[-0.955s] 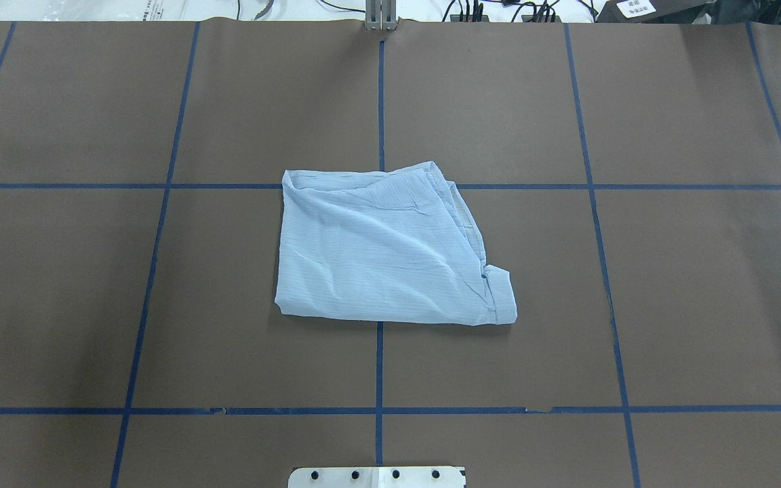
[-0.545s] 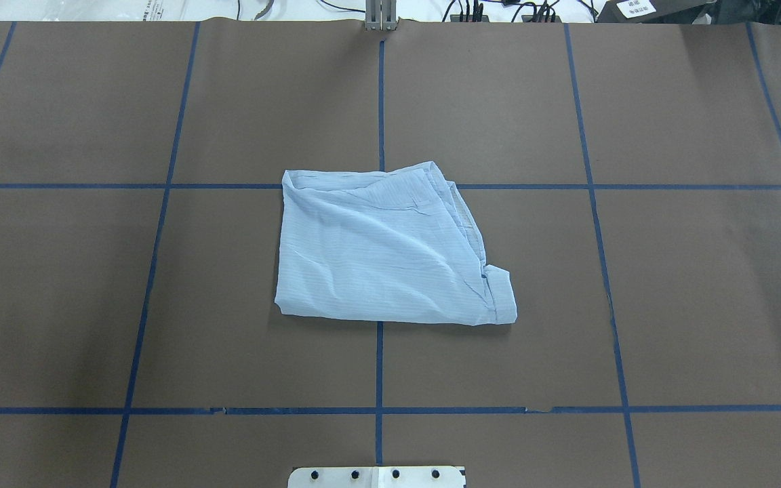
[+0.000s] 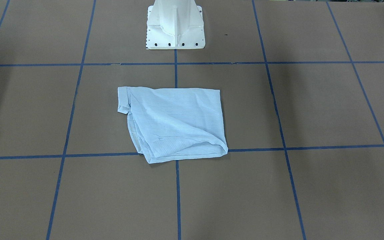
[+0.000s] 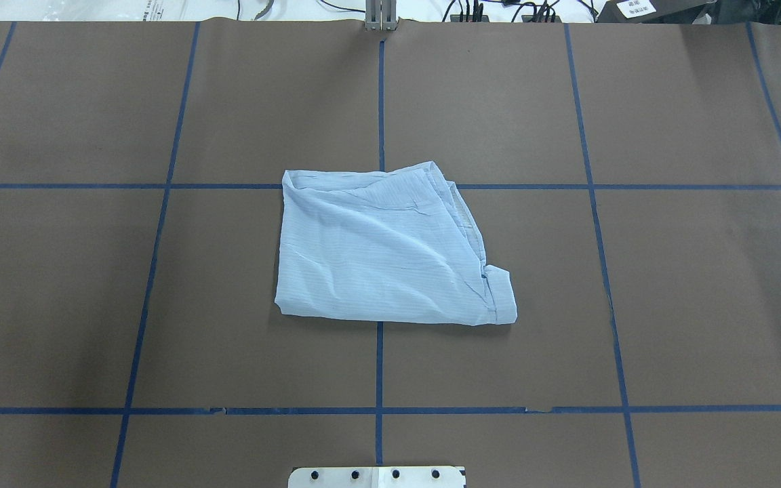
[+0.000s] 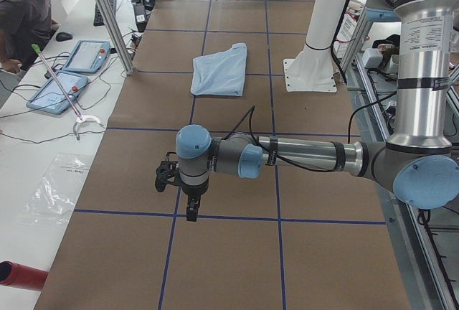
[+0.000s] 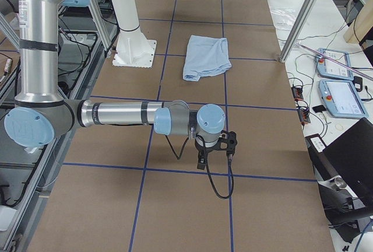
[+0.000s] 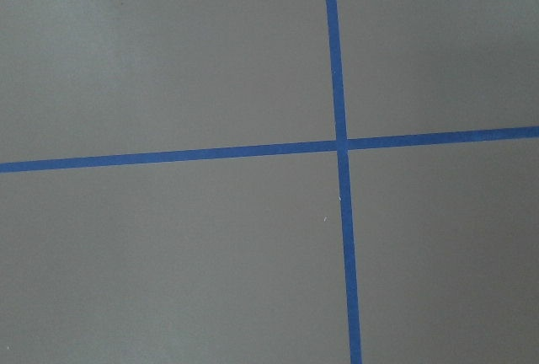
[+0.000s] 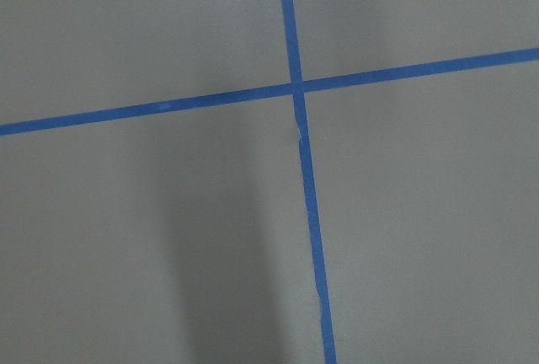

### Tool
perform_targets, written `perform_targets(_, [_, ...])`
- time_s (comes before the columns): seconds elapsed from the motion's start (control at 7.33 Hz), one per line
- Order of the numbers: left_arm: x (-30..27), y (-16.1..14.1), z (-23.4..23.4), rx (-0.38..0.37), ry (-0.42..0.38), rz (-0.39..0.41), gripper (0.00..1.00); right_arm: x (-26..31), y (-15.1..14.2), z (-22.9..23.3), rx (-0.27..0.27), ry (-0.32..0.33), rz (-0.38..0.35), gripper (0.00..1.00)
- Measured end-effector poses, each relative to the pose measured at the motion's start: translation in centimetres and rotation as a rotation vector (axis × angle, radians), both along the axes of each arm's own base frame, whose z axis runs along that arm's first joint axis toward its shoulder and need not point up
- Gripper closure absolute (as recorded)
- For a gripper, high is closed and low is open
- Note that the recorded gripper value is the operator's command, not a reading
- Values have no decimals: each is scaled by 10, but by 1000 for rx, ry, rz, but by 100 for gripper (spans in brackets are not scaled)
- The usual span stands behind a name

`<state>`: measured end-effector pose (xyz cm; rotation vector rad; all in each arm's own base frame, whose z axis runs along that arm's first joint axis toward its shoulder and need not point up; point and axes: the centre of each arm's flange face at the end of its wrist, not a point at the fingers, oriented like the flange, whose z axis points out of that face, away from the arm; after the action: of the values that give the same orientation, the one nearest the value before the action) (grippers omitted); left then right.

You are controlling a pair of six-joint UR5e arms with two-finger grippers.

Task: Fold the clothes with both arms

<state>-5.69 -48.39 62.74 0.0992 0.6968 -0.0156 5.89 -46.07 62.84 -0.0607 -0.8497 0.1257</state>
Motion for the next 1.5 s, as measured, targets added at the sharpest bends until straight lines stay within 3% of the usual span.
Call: perform_targets(1.5, [0, -2, -1, 0, 1, -2, 0, 0, -3, -4, 8, 0, 0, 0])
